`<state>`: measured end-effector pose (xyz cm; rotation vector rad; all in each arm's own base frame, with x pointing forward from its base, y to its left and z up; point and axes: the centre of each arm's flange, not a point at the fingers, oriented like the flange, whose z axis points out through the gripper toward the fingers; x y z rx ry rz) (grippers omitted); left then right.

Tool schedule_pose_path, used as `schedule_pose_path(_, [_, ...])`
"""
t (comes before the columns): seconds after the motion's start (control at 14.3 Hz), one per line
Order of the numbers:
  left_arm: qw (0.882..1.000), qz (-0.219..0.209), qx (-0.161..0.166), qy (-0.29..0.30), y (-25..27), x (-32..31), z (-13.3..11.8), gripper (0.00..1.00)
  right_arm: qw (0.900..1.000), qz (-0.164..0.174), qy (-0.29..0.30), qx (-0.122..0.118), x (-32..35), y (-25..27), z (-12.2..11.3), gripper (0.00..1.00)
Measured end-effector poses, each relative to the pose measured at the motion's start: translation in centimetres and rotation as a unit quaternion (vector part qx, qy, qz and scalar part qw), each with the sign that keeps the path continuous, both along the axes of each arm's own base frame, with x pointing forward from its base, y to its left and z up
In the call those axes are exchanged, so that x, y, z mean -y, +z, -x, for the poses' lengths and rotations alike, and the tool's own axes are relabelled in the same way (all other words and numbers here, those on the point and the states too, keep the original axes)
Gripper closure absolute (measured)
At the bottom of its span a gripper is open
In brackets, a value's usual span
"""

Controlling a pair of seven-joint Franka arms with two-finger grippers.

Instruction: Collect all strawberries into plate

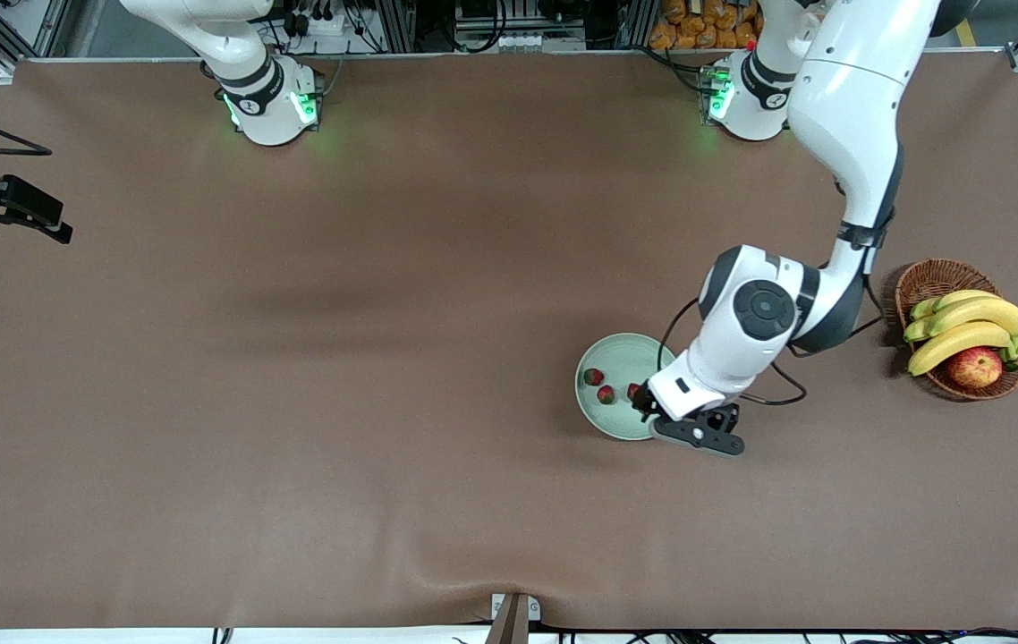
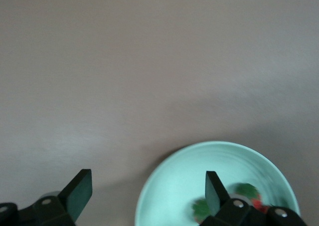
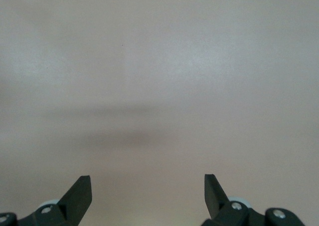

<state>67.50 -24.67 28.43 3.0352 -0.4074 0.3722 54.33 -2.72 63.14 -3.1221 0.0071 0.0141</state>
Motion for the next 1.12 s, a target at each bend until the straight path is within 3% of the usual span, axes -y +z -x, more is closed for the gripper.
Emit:
schedule_pose_path(0.7, [0.997,0.006,0.025,0.078,2.7,-10.8,-4.2,0.00,1.000,-0.001,-0.010,-0.016,1.1,0.1,0.5,0.00])
schedule_pose_path(0.91, [0.996,0.007,0.000,0.086,4.6,-11.8,-3.9,0.00,1.000,-0.001,-0.010,-0.019,1.2,0.4,0.8,0.00])
schedule_pose_path(1.12, [0.996,0.000,-0.031,0.089,9.7,-12.4,-2.5,0.00,1.000,-0.001,-0.010,-0.018,1.2,0.5,0.8,0.00])
